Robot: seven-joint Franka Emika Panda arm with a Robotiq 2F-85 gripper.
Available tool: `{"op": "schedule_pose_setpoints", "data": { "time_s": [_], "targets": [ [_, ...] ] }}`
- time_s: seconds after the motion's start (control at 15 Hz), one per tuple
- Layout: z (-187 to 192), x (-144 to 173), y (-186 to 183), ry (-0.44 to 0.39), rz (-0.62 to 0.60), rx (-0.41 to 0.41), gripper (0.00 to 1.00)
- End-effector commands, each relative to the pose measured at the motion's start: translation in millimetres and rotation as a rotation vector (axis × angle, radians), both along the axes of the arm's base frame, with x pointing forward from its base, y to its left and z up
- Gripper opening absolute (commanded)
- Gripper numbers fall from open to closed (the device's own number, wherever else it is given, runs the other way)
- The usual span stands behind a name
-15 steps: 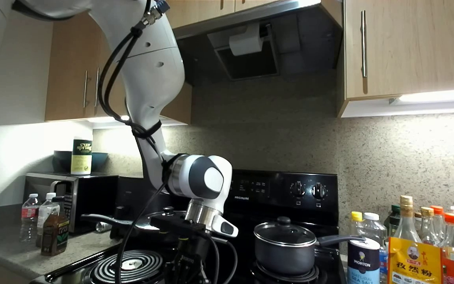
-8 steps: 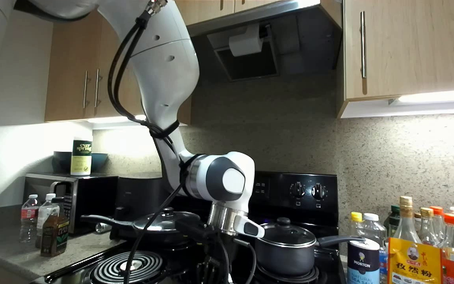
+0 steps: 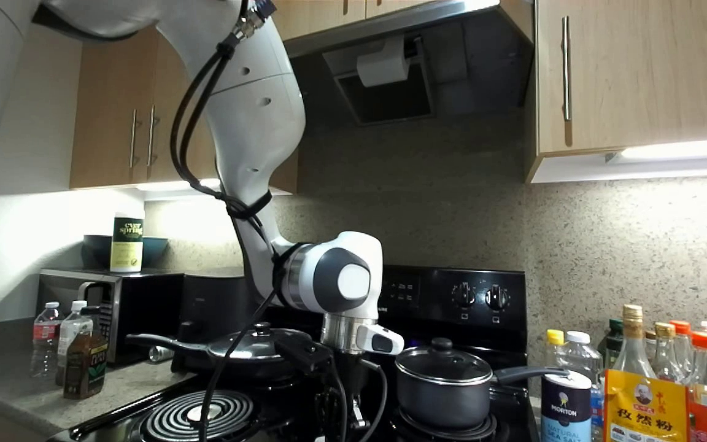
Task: Use the white cloth to wipe the stove
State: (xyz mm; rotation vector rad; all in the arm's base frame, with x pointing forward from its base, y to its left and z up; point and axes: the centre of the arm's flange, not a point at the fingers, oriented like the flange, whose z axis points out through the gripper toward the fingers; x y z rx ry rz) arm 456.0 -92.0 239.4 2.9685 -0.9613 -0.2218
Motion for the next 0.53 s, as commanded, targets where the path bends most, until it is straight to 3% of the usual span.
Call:
{"op": "schedule_pose_setpoints", "data": {
  "time_s": [0.0,0.2,0.27,0.47],
  "targets": [
    [-25.8,35.7,10.9,-0.082,-0.021,-0.070,0.00],
    [-26.1,49.9,9.7,-0.165,-0.045,-0.175,0.00],
    [-25.7,47.7,8.0,-0.158,-0.056,-0.196,0.00],
    [1.5,48.3,10.2,-0.165,-0.046,-0.169,0.01]
  ]
}}
